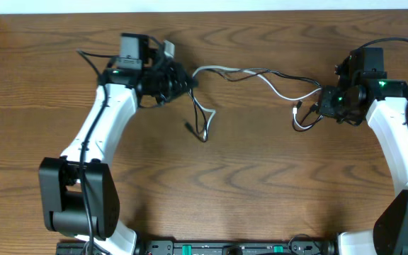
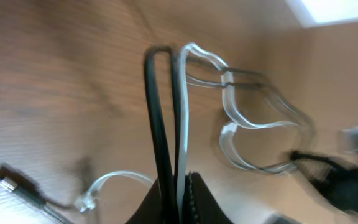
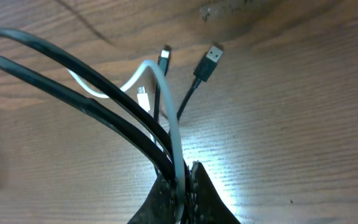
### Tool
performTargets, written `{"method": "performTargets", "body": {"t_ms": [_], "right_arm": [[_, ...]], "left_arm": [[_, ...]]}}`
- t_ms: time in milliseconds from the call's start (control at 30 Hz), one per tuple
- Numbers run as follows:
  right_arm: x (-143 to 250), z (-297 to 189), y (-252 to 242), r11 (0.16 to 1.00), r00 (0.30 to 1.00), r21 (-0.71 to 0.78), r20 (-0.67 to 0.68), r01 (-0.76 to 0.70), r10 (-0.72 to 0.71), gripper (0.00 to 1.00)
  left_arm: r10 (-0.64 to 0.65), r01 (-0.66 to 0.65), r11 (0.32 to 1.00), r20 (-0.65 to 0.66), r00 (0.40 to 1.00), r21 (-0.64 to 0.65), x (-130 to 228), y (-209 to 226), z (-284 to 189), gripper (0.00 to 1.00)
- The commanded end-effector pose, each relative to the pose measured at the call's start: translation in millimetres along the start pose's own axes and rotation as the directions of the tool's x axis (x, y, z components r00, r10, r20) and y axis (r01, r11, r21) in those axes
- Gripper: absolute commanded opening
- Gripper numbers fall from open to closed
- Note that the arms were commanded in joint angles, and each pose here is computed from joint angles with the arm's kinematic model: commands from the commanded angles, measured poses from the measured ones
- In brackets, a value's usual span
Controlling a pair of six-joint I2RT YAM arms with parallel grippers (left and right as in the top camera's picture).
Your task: Untangle cables
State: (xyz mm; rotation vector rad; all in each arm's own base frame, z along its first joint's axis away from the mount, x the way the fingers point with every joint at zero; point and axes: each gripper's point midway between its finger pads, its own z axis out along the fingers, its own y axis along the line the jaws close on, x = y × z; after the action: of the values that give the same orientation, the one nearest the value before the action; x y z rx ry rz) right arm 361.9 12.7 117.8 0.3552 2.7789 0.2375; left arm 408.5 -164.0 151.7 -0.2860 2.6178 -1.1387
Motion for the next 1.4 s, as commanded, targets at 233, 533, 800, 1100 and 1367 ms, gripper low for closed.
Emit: {"method": "performTargets", "body": {"t_ms": [233, 533, 800, 1100, 1367], "right_arm": [[0, -1, -1, 1.0, 1.0, 0.0, -0.003, 0.009, -0.009, 0.43], [-11, -10, 47, 0.954, 0.99, -0.264, 0.054, 0.141, -0.131, 0.59], [-37, -48, 67, 0.93, 0.978, -0.312, 0.134, 0.193, -0.158, 0.76], [-29, -57, 123, 0.901, 0.985, -0.402, 0.118, 0.162, -0.125, 0.61], [8, -40, 186, 0.825, 0.929, -0.428, 0.136, 0.368, -0.344, 0.57]], "left_arm": [[0.166, -0.214, 0.85, -0.142, 0.976, -0.481, 38, 76, -16, 0.34], [0.271, -0.293, 0.841, -0.114, 0.956, -0.456, 34, 50, -38, 0.58], [0.445, -0.367, 0.842, 0.124, 0.887, -0.396, 23, -26, -109, 0.76], [0.477, -0.371, 0.858, 0.285, 0.831, -0.355, 37, -65, -162, 0.79], [0.265, -0.115, 0.88, 0.276, 0.924, -0.461, 39, -19, -155, 0.77]]}}
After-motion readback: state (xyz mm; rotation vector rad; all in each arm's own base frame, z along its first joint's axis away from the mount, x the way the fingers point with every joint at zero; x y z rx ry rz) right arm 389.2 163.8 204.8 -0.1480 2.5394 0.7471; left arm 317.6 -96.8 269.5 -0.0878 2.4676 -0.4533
